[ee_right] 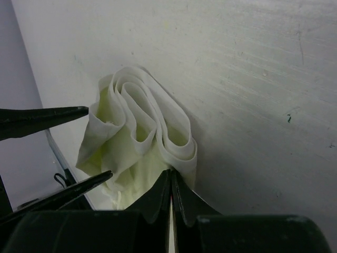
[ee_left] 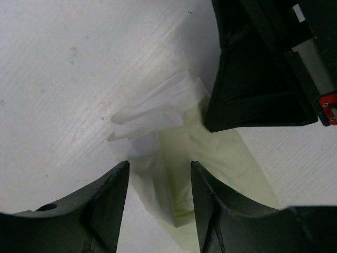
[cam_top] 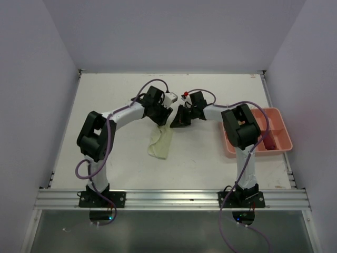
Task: Roll the underwear
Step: Fold the underwear
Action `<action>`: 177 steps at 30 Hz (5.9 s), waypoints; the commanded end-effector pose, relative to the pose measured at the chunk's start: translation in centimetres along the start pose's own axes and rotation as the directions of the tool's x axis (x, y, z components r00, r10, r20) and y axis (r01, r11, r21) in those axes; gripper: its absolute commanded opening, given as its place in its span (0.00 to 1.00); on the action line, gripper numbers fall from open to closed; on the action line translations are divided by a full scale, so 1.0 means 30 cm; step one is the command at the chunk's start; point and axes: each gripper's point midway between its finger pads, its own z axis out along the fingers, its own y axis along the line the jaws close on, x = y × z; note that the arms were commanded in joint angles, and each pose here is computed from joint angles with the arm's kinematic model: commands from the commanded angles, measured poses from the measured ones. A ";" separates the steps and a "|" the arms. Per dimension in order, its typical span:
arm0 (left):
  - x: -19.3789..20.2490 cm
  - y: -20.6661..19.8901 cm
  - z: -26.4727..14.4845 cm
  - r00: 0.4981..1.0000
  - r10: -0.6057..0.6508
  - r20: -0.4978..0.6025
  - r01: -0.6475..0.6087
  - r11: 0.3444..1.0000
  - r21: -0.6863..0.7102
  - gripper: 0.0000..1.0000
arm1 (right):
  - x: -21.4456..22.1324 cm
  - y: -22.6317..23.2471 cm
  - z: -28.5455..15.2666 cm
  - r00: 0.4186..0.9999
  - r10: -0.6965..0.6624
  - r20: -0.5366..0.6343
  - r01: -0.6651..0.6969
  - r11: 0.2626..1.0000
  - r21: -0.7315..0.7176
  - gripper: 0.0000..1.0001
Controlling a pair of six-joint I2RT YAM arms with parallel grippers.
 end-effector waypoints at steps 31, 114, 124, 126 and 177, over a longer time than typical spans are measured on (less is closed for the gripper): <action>-0.013 -0.096 0.008 0.999 0.009 -0.038 -0.006 0.996 0.084 0.45 | 0.020 -0.047 0.035 1.000 0.027 -0.006 -0.027 0.999 0.046 0.05; 0.080 -0.155 0.095 0.925 -0.361 -0.121 0.369 0.775 0.513 0.66 | -0.091 0.143 -0.040 0.994 0.052 0.095 -0.039 0.991 -0.128 0.04; 0.089 -0.143 0.097 0.920 -0.370 -0.125 0.379 0.770 0.513 0.67 | -0.060 0.090 0.008 0.997 0.019 0.076 -0.015 0.998 -0.059 0.03; 0.089 -0.144 0.095 0.921 -0.369 -0.124 0.378 0.769 0.516 0.67 | -0.058 0.059 0.020 0.997 0.014 0.077 -0.011 0.999 -0.034 0.04; 0.402 -0.246 0.077 0.771 -0.553 -0.316 0.622 0.547 0.560 0.38 | -0.083 -0.101 0.089 0.995 0.039 0.097 -0.048 0.995 0.093 0.04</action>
